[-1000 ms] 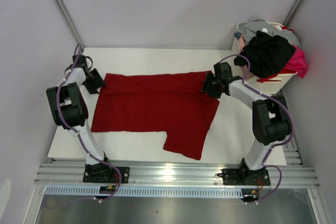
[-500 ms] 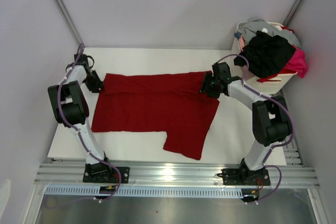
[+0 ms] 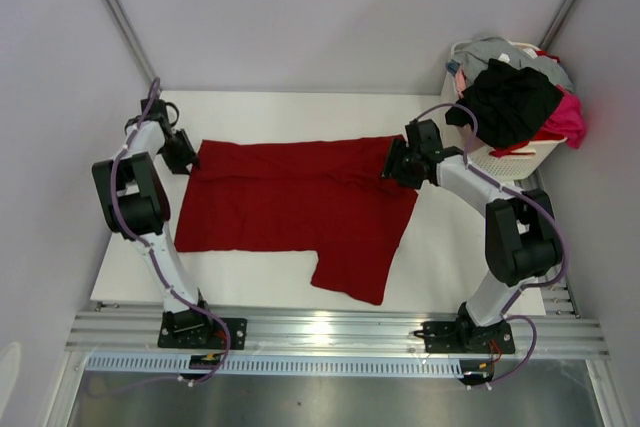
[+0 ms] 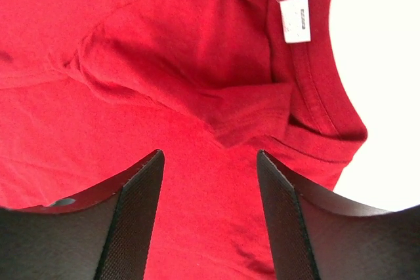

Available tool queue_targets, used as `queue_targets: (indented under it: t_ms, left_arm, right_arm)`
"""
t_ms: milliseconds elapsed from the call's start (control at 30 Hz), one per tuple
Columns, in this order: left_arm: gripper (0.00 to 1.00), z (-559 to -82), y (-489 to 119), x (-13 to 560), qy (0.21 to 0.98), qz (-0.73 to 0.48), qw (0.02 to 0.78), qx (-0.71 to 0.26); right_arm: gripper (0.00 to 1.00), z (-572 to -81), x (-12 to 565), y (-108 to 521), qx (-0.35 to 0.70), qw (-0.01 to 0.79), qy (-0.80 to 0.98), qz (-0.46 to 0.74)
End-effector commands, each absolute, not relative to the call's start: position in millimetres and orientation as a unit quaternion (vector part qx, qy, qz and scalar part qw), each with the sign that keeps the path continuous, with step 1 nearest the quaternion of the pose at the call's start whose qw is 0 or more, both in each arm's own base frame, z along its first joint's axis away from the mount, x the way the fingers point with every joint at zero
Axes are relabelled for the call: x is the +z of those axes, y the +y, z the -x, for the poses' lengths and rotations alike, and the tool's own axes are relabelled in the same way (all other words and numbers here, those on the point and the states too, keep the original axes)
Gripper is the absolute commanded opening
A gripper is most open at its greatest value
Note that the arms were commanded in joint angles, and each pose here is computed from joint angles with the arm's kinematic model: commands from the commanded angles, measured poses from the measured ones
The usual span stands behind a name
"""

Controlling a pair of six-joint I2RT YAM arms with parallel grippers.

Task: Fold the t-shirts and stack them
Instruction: Fold the flattened tshirt in 1/3 of the way

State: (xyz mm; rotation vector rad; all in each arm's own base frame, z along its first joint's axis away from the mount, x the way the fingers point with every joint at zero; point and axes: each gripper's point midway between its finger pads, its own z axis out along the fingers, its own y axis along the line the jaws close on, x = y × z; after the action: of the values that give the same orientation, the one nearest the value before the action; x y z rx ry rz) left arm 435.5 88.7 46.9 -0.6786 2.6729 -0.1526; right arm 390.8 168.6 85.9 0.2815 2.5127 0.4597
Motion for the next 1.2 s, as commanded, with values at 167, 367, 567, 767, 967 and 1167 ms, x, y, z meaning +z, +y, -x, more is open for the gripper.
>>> queue_targets:
  t_ms: [167, 367, 567, 767, 967, 1167]
  left_arm:
    - [0.63, -435.9, 84.3, 50.8, 0.958, 0.218, 0.175, -0.060]
    - [0.51, -431.8, 73.4, 48.8, 0.962, 0.215, 0.155, -0.072]
    - [0.42, -428.6, 73.4, 50.4, 0.955, 0.237, 0.168, -0.057]
    - [0.30, -432.5, 74.8, 50.0, 0.958, 0.232, 0.159, -0.052]
    - [0.01, -432.9, 75.3, 50.5, 0.957, 0.228, 0.168, -0.053]
    - [0.01, -431.9, 73.5, 49.4, 0.959, 0.218, 0.172, -0.056]
  right_arm:
    - [0.65, -383.8, 98.5, 163.1, 0.167, 0.297, 0.933, -0.114]
    - [0.65, -383.9, 99.1, 163.7, 0.170, 0.299, 0.932, -0.113]
    - [0.65, -383.6, 98.8, 164.2, 0.171, 0.300, 0.932, -0.108]
    - [0.65, -379.8, 101.1, 161.5, 0.168, 0.303, 0.932, -0.106]
    - [0.65, -372.6, 102.5, 158.6, 0.168, 0.303, 0.932, -0.108]
    - [0.68, -358.3, 95.0, 158.5, 0.178, 0.286, 0.932, -0.132]
